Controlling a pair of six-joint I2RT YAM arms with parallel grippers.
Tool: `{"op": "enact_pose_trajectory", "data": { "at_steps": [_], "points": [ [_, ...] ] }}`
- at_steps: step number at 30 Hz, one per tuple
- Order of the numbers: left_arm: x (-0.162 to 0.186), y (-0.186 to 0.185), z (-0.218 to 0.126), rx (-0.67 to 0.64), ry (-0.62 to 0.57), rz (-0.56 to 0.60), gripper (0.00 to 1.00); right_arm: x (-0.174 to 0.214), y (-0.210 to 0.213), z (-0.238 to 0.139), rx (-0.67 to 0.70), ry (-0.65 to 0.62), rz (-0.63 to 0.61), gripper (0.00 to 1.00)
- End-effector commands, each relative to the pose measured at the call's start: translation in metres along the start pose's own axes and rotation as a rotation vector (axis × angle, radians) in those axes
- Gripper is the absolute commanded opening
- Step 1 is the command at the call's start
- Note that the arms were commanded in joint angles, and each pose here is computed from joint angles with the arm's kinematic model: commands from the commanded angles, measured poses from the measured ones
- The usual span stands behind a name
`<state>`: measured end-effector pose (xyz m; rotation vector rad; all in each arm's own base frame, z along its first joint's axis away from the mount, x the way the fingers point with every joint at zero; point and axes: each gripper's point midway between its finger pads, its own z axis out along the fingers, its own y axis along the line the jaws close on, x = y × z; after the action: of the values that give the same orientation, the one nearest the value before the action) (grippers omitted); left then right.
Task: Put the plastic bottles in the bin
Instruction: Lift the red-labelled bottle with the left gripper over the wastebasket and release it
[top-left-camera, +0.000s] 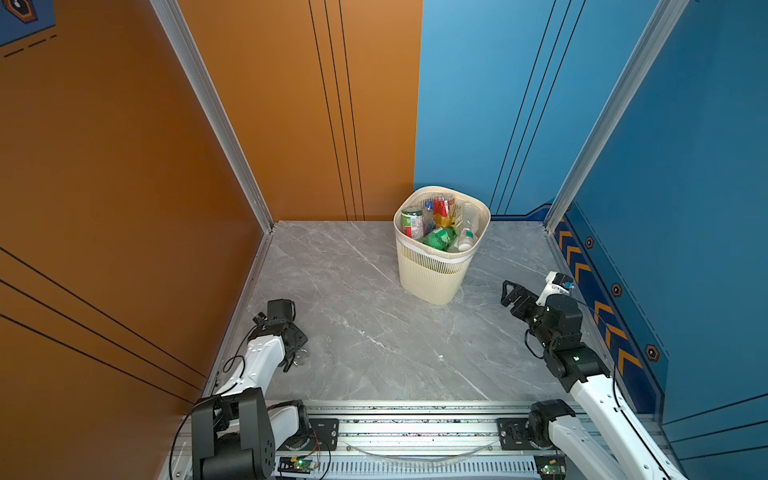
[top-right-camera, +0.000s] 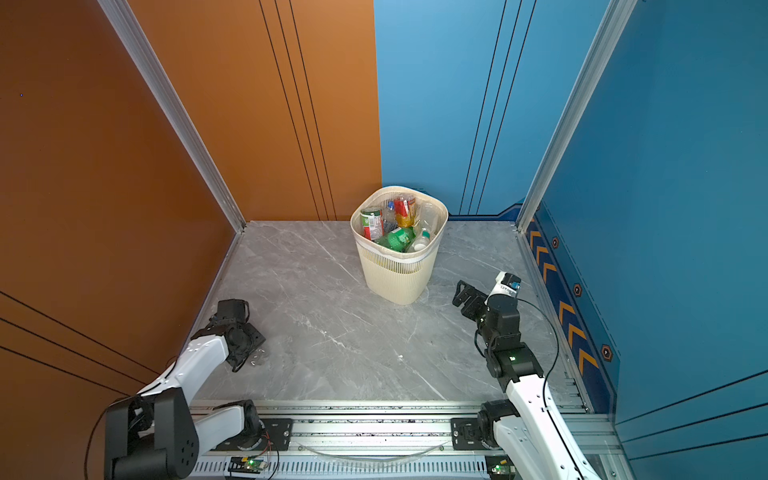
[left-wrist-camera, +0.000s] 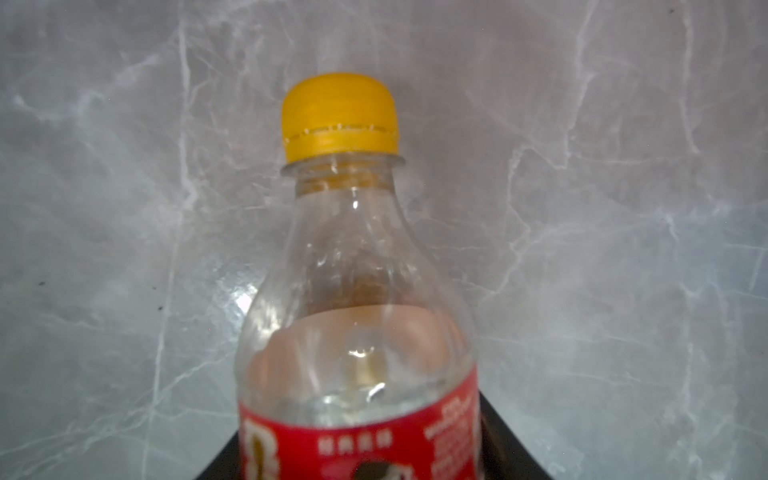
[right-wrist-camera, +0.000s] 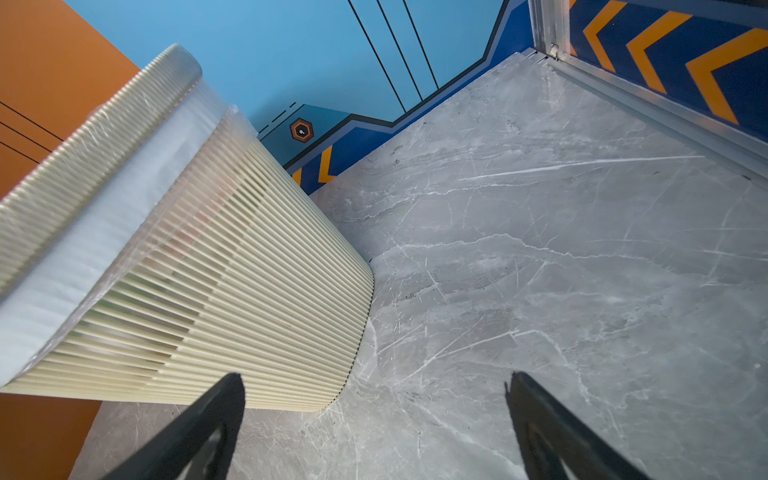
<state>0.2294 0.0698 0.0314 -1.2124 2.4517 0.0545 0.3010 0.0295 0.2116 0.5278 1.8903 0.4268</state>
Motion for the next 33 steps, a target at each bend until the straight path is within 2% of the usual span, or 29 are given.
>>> {"op": "enact_pose_trajectory", "data": {
  "at_steps": [1,6,12,19,26,33],
  "points": [
    [0.000,-0.023,-0.008,0.104,0.015,0.018,0.47,-0.010,0.007,0.000,-0.023,-0.024,0.020,1.00],
    [-0.016,-0.070,-0.046,0.251,-0.073,0.068,0.45,-0.011,0.010,0.001,-0.028,-0.020,0.020,1.00],
    [-0.021,-0.143,-0.105,0.401,-0.193,0.260,0.44,-0.009,0.012,0.000,-0.039,-0.004,0.027,1.00],
    [0.002,-0.235,-0.169,0.572,-0.281,0.522,0.44,-0.008,0.011,-0.006,-0.039,-0.007,0.039,1.00],
    [0.025,-0.327,-0.256,0.812,-0.387,0.738,0.43,-0.007,0.009,-0.015,-0.028,-0.008,0.034,1.00],
    [0.040,-0.385,-0.324,1.036,-0.456,0.843,0.43,-0.008,0.010,-0.026,-0.035,-0.014,0.049,1.00]
  ]
}}
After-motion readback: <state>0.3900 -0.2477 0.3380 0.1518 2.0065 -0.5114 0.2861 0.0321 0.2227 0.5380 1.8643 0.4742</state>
